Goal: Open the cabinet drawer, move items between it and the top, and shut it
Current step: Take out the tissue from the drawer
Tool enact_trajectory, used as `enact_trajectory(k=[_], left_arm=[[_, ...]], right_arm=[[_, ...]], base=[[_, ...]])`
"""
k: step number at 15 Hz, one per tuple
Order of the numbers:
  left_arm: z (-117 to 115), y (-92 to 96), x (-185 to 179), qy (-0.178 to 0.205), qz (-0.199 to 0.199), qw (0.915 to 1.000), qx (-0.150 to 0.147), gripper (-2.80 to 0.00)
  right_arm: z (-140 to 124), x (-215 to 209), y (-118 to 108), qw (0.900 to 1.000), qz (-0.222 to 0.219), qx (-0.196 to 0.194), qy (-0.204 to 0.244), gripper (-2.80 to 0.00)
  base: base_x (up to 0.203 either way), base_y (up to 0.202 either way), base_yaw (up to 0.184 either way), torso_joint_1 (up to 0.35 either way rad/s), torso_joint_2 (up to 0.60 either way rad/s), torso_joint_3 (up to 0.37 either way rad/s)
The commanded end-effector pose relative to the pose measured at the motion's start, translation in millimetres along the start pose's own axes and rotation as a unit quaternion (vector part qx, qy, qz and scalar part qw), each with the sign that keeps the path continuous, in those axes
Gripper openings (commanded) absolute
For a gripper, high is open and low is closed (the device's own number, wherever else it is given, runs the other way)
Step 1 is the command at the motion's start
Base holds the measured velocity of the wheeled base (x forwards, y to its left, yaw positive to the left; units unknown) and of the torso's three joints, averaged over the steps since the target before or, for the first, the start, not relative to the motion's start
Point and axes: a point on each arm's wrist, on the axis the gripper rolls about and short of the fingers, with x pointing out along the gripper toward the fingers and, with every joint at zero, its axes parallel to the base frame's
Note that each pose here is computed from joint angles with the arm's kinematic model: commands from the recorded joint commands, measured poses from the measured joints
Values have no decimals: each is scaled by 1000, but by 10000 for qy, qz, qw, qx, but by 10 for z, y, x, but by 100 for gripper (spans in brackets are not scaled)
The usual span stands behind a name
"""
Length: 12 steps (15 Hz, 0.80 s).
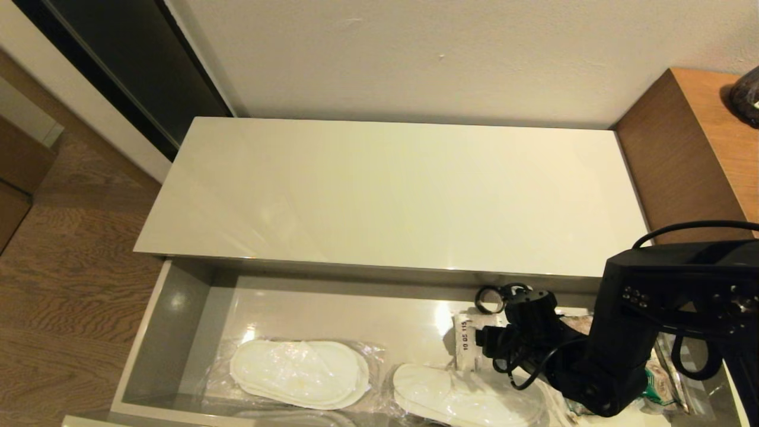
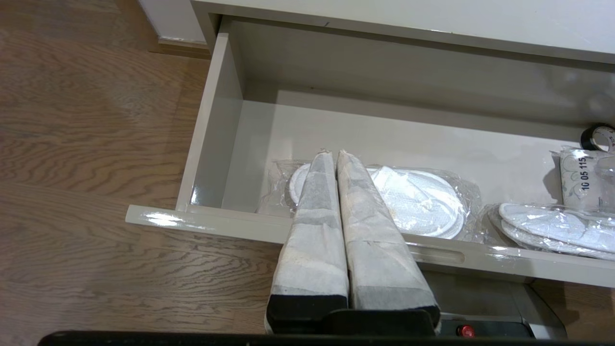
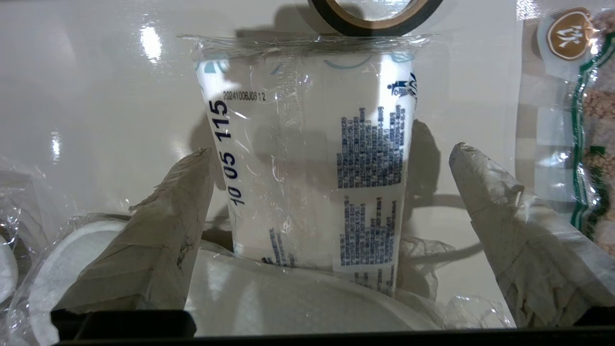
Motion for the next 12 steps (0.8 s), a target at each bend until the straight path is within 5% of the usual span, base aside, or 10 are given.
enact_trajectory(k=[1, 12], left_arm=[[0, 0, 0, -2, 4, 10000, -5, -280], [0, 0, 0, -2, 4, 10000, -5, -280]], right_arm=[[-18, 56, 8, 10000, -4, 14, -1, 0], [-113, 191, 5, 10000, -39, -24, 89, 0]], base=[[0, 0, 0, 0, 0, 0], [0, 0, 0, 0, 0, 0]])
